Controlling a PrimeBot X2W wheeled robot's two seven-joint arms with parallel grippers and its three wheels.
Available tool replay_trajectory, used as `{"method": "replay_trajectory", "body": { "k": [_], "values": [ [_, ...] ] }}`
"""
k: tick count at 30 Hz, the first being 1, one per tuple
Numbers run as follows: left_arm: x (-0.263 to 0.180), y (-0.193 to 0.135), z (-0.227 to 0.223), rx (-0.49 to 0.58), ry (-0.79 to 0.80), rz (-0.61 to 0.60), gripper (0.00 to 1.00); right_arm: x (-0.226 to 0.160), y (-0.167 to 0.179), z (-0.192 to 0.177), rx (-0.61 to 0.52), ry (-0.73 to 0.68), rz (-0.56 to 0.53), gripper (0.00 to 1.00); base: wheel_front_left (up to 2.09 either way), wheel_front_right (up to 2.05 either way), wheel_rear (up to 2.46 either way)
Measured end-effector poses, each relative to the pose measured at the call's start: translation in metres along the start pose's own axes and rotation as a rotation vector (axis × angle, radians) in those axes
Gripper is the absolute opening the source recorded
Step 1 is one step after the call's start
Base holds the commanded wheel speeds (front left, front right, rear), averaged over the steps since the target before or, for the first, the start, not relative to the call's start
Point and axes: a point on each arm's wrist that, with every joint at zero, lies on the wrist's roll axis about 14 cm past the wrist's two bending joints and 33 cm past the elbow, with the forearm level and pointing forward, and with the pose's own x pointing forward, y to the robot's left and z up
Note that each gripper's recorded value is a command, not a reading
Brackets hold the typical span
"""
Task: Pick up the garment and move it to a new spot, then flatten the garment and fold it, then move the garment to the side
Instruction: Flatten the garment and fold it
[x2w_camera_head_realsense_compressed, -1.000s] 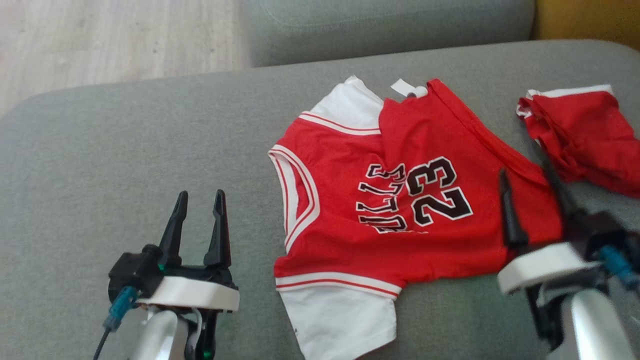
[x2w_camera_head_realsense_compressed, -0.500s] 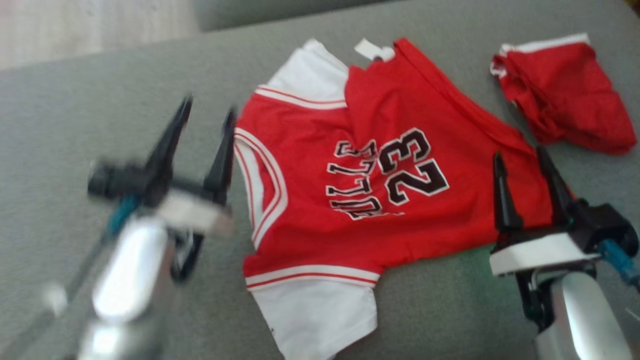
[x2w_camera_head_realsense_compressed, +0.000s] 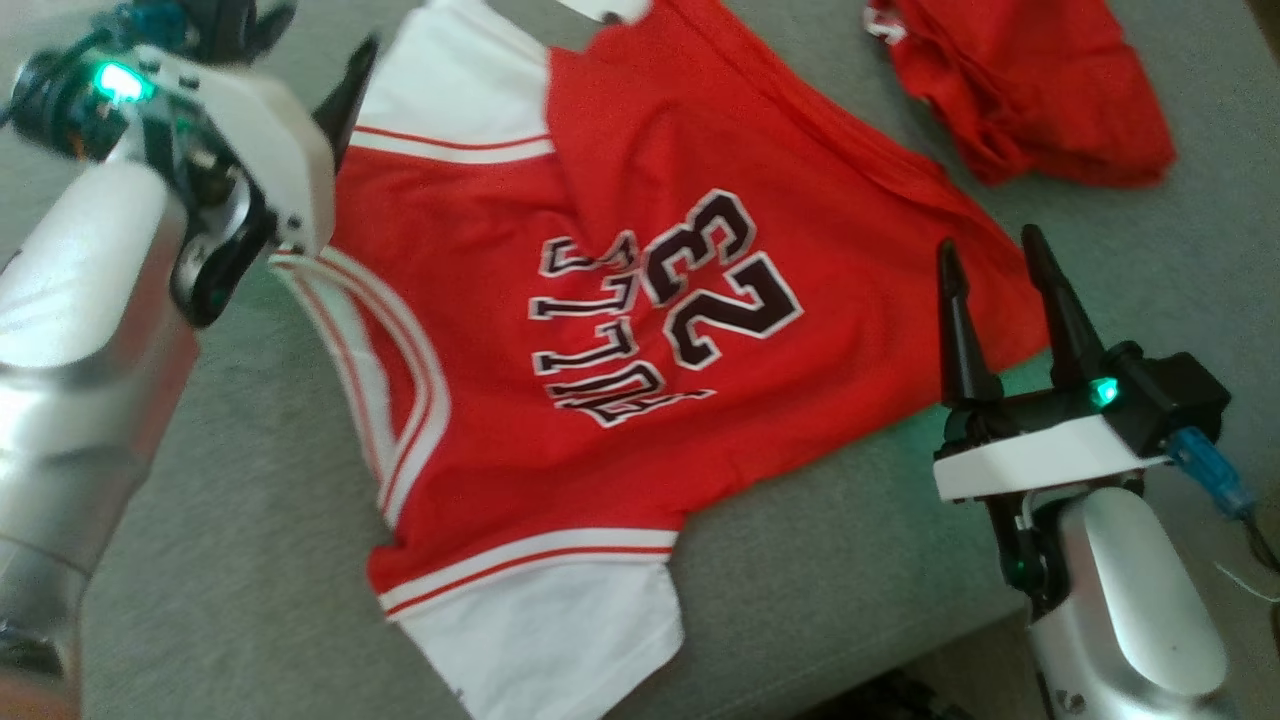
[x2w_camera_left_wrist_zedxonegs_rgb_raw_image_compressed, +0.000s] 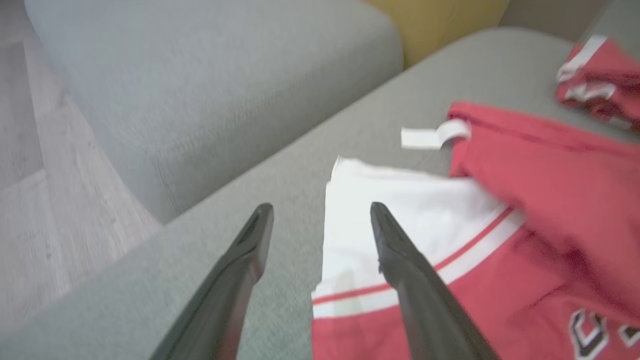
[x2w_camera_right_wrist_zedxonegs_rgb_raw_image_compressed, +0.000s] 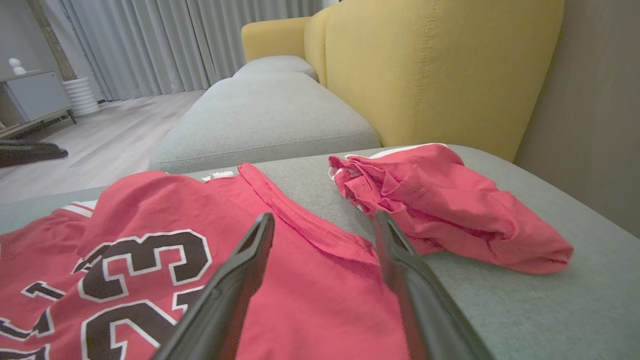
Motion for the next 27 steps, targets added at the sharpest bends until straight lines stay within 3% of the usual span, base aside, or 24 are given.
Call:
{"method": "replay_trajectory", "body": {
  "k": [7,16,17,18,22,27],
  "values": [
    [0.025,-0.004,-0.067,0.007,0.258,-0.042,1.0,-0.013,-0.022,-0.008,-0.005,0.032,-0.067,1.0,0.0,0.0,0.0],
    [0.022,-0.019,-0.078,-0.031,0.35,-0.103,1.0,-0.018,-0.029,-0.002,-0.01,0.018,-0.089,1.0,0.0,0.0,0.0],
    [0.021,-0.021,-0.079,-0.045,0.367,-0.113,0.89,-0.018,-0.029,-0.001,-0.01,0.016,-0.089,1.0,0.0,0.0,0.0],
    [0.016,-0.026,-0.08,-0.075,0.406,-0.135,0.0,-0.018,-0.029,0.0,-0.009,0.012,-0.088,1.0,0.0,0.0,0.0],
    [0.012,-0.03,-0.081,-0.068,0.43,-0.151,0.0,-0.018,-0.028,0.002,-0.009,0.007,-0.086,1.0,0.0,0.0,0.0],
    [0.012,-0.004,-0.079,-0.007,0.373,-0.067,0.0,-0.019,-0.029,0.003,-0.008,0.003,-0.087,1.0,0.0,0.0,0.0]
  ]
}}
